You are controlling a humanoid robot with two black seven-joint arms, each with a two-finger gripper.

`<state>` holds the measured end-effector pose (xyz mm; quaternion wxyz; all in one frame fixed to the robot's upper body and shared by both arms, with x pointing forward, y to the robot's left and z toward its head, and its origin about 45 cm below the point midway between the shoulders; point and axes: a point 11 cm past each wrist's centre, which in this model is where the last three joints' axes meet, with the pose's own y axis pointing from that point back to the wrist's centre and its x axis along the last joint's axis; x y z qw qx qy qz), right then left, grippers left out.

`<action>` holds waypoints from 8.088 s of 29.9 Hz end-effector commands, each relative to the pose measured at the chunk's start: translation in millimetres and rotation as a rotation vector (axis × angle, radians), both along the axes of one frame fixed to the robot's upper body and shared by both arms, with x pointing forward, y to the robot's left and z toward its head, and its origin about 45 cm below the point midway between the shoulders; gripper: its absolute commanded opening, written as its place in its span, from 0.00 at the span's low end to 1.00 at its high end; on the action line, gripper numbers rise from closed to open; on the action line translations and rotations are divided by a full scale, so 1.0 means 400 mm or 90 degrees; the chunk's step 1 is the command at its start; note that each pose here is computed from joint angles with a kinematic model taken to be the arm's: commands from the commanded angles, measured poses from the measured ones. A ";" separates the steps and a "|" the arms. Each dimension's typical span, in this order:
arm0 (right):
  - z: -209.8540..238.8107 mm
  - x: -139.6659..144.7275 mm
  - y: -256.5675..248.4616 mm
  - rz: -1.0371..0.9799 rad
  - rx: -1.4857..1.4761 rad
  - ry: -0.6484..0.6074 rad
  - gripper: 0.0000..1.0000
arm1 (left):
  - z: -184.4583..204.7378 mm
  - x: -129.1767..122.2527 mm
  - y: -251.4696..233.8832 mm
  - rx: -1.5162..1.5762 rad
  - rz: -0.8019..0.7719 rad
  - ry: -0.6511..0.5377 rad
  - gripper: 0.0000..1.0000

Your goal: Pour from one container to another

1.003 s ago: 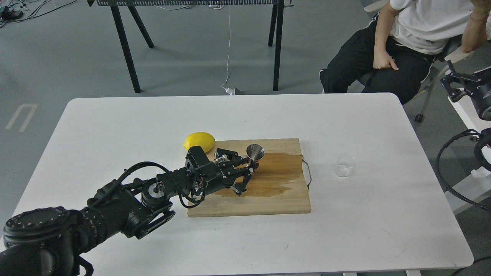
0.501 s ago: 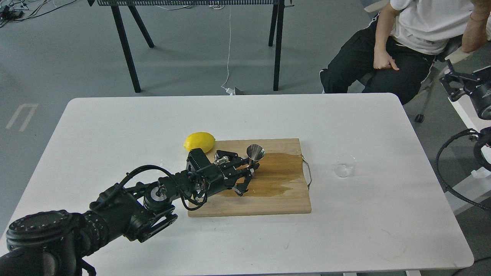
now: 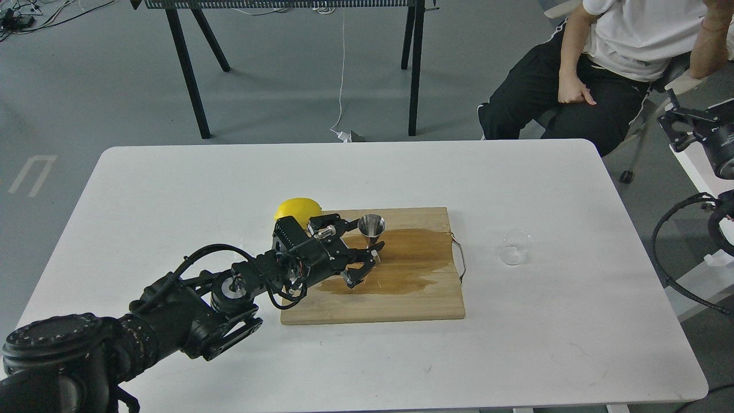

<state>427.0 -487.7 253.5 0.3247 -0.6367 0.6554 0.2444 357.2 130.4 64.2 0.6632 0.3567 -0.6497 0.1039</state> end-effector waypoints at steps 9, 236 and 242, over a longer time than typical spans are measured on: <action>-0.006 -0.001 0.004 0.003 -0.001 0.004 1.00 | -0.024 -0.071 0.095 -0.005 0.000 0.034 0.66; -0.220 -0.158 0.928 0.295 0.136 0.367 0.48 | 0.461 0.196 0.583 -1.295 0.386 0.523 1.00; -0.210 -0.170 1.001 0.316 0.065 0.362 0.48 | 0.463 0.194 0.587 -1.300 0.382 0.515 1.00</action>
